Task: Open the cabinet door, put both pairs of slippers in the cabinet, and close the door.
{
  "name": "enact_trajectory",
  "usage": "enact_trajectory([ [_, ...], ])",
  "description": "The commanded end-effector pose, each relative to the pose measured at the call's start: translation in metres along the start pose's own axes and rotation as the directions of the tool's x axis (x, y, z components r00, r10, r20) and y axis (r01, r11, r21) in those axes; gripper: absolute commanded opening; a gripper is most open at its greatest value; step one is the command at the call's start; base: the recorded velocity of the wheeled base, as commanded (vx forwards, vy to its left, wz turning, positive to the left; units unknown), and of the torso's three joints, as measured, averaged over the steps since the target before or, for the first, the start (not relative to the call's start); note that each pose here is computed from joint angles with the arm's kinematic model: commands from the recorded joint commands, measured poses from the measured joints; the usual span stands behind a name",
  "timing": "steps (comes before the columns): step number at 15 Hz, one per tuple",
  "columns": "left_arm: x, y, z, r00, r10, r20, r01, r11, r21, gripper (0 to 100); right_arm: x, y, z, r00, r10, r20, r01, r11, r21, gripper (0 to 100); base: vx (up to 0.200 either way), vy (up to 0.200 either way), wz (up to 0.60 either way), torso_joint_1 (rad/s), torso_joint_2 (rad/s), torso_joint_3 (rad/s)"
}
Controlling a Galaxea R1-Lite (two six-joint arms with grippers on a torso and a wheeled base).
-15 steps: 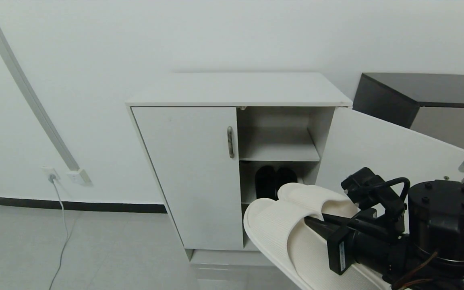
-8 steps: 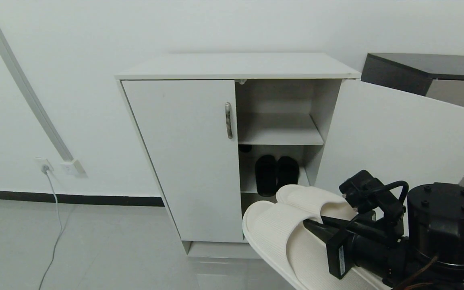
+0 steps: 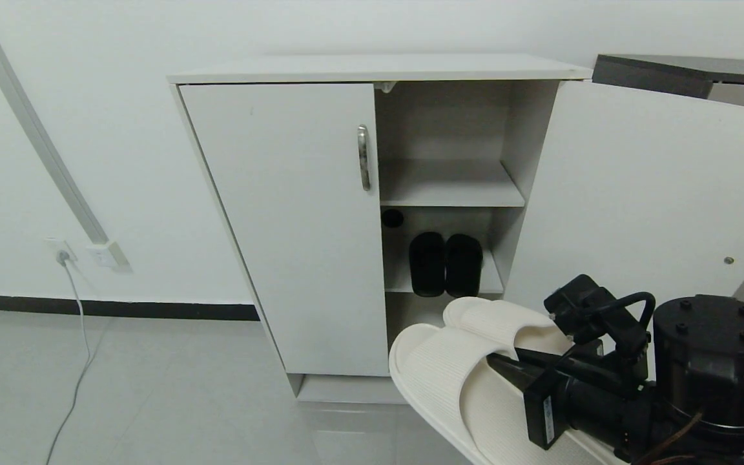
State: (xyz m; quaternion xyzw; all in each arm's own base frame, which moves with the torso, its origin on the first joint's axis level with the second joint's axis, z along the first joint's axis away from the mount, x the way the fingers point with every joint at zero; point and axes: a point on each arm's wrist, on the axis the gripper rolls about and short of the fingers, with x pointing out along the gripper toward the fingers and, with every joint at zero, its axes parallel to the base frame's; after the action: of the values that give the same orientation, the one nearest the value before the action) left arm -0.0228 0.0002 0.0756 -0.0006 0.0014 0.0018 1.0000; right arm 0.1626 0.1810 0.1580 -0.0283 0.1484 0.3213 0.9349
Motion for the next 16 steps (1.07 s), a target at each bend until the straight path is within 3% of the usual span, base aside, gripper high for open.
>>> enact_trajectory([
  [1,0.0000,0.0000,0.0000,1.000,-0.001,0.000,0.001,1.000,0.000,0,-0.0001,0.0001,-0.0002,1.000,0.001,0.000,-0.001,1.000,0.001,0,0.000,0.000,0.00,0.002,0.06,0.041],
  [11,0.0000,0.0000,0.0000,1.000,0.001,0.000,-0.001,1.000,0.000,0,0.0003,-0.0004,-0.0020,1.000,-0.002,0.023,0.002,1.000,-0.007,0,0.000,0.000,0.00,0.000,0.00,0.000],
  [13,0.0000,0.0000,0.0000,1.000,0.001,0.000,-0.001,1.000,0.001,0,0.0014,-0.0006,-0.0028,1.000,0.003,0.018,-0.002,1.000,-0.009,0,0.000,0.000,-0.60,0.000,0.00,-0.002],
  [16,0.0000,0.0000,0.0000,1.000,0.001,0.000,-0.001,1.000,0.001,0,0.0031,-0.0004,-0.0041,1.000,0.004,0.012,-0.003,1.000,-0.012,0,0.000,0.000,0.00,0.000,0.00,0.000],
])
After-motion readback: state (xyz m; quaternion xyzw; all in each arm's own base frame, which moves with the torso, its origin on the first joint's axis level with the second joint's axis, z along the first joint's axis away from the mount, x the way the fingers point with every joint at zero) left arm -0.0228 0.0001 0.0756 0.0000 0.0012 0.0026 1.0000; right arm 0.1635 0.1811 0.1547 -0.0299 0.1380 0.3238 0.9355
